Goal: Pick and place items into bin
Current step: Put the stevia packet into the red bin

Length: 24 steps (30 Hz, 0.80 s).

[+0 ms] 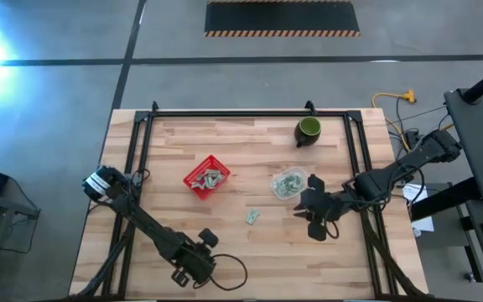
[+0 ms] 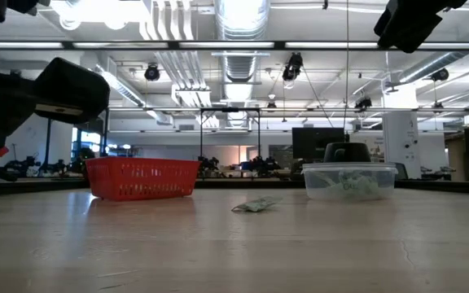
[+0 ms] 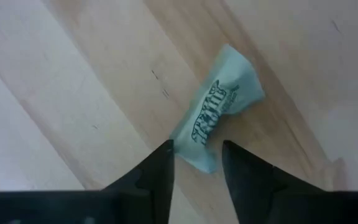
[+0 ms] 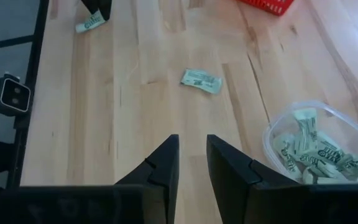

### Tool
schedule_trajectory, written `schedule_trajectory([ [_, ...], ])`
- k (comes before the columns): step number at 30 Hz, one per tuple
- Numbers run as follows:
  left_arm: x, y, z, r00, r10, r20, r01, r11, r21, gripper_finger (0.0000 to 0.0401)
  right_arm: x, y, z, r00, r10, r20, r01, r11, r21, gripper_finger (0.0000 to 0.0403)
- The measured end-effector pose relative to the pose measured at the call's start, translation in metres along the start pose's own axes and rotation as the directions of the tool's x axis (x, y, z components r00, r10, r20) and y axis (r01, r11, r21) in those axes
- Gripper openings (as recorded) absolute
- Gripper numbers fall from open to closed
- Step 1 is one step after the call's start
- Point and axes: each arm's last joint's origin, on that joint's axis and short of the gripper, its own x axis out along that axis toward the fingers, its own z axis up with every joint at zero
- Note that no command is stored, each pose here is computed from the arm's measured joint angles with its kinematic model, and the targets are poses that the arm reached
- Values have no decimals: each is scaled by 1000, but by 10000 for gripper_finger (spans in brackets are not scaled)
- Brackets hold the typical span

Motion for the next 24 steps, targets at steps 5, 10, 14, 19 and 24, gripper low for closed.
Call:
schedule_trajectory([
  [5, 0, 2, 0, 1000, 0, -2, 0, 996, -86, 64, 0, 0, 0, 1000, 0, 0, 0, 1000, 0, 72],
  [10, -2, 3, 1, 1000, -2, 5, 3, 990, -144, 6, 0, 0, 0, 1000, -2, 1, 2, 1000, -2, 68],
  [14, -6, 4, 0, 1000, 7, 4, -6, 982, -189, 4, 0, 0, 0, 1000, -2, 3, 2, 1000, -2, 70],
  [19, -21, 10, -7, 995, 88, -40, -95, 965, -244, 1, 0, 1, 2, 1000, 9, 18, -8, 1000, -4, 71],
  [24, -48, 21, -17, 977, 200, -79, -215, 933, -290, 0, 1, 2, 3, 999, 18, 36, -17, 999, -32, 77],
])
